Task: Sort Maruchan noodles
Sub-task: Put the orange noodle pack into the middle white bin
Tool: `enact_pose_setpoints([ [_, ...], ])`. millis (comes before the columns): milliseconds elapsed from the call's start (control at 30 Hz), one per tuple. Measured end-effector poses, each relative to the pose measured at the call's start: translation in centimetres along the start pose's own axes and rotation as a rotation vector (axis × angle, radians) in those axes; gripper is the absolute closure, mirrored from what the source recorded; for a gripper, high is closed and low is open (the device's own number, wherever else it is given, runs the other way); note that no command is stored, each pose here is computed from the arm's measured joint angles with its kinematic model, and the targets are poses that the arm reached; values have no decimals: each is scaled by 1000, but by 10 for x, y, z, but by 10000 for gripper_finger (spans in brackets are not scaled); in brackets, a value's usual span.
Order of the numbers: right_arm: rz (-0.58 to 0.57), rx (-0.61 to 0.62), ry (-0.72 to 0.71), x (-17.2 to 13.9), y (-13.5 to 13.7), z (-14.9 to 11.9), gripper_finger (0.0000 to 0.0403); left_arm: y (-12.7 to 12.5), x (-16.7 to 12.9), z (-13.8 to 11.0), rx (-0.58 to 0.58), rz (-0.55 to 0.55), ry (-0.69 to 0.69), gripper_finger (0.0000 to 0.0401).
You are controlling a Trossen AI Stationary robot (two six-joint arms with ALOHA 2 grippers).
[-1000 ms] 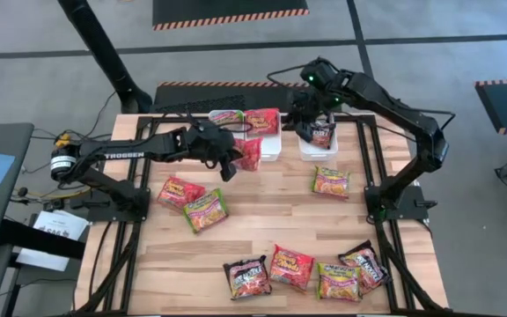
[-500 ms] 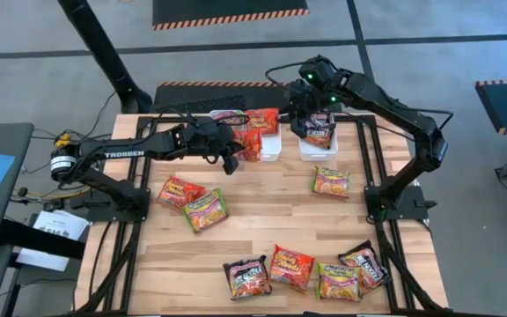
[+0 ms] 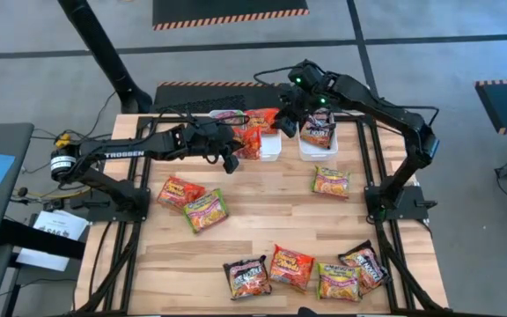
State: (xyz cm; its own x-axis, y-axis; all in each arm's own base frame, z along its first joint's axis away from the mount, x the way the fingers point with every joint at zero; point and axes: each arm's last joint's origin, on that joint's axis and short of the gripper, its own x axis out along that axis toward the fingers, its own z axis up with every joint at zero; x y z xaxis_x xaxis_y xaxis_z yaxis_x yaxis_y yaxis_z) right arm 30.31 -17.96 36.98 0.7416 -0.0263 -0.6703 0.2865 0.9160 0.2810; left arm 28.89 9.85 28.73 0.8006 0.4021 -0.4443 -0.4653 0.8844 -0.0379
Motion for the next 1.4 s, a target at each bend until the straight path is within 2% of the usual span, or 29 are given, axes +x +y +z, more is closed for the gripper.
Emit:
enact_pose_setpoints([
  [267, 71, 119, 45, 26, -3, -1, 168, 1, 0, 0, 22, 10, -2, 401],
  [600, 96, 143, 15, 35, 7, 3, 168, 1, 0, 0, 22, 11, -3, 401],
  [900, 63, 200, 54, 60, 8, 0, 168, 1, 0, 0, 23, 11, -2, 401],
  [1400, 2, 226, -23, 62, 16, 6, 168, 0, 0, 6, 11, 4, -58, 401],
])
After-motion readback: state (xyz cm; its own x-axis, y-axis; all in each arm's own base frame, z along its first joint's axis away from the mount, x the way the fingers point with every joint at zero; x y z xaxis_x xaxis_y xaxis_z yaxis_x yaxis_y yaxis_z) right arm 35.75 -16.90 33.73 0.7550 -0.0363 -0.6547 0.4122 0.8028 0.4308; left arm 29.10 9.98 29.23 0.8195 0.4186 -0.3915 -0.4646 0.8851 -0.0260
